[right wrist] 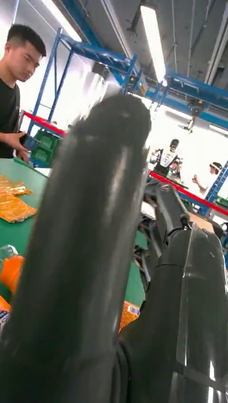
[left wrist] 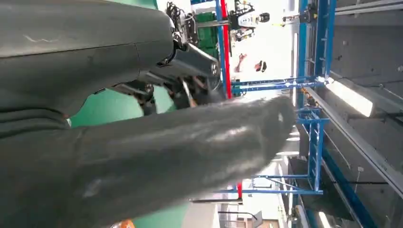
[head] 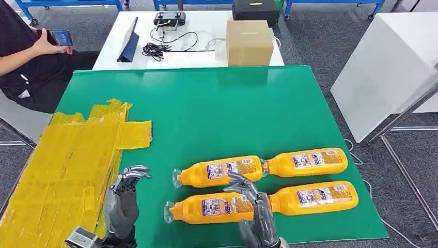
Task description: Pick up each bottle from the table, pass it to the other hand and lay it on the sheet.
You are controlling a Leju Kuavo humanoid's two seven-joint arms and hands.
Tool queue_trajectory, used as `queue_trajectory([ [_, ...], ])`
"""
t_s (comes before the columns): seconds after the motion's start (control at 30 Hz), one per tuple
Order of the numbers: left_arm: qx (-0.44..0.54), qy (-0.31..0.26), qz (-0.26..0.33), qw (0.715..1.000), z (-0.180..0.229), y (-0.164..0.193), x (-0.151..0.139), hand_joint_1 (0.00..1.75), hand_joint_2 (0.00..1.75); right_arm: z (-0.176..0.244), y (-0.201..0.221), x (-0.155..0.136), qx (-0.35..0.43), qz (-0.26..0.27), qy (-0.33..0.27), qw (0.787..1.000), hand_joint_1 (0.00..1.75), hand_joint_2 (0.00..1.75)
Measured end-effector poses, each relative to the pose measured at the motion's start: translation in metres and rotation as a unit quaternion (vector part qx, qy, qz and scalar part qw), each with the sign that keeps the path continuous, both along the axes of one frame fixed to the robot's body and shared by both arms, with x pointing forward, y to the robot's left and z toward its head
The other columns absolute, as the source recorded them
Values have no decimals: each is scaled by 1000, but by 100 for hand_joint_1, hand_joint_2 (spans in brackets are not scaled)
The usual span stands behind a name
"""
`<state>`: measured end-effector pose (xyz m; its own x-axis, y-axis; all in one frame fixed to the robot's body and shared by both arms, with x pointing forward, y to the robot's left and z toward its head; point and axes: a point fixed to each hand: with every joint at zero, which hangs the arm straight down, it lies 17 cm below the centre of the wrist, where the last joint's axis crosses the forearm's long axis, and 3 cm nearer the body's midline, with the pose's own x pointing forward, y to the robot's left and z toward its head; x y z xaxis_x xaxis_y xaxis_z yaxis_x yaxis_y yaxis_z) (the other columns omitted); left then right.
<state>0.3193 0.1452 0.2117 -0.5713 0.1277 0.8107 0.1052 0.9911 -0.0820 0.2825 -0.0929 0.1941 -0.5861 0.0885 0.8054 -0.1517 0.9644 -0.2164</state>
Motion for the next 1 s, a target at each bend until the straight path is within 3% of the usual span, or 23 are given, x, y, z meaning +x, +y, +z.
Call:
queue_trajectory([
  [0.03,0,0,-1,1000,0,0,0,0,0,0,0,0,0,0,0,1000,0,0],
  [0.07,0,0,-1,1000,0,-1,0,0,0,1,0,0,0,0,-1,1000,0,175],
  [0.3,-9,3,0,1000,0,2,0,0,0,-9,10,2,-58,-10,14,998,0,175],
  [0.5,-13,6,-2,1000,-2,2,-1,0,0,-35,17,0,-206,-60,18,977,0,175],
  [0.73,-15,6,-19,1000,-2,-2,-2,0,0,-59,35,-11,-292,-36,19,956,0,175],
  [1.0,-18,10,-20,1000,-5,0,-1,0,0,-74,33,-18,-340,-32,14,940,0,175],
])
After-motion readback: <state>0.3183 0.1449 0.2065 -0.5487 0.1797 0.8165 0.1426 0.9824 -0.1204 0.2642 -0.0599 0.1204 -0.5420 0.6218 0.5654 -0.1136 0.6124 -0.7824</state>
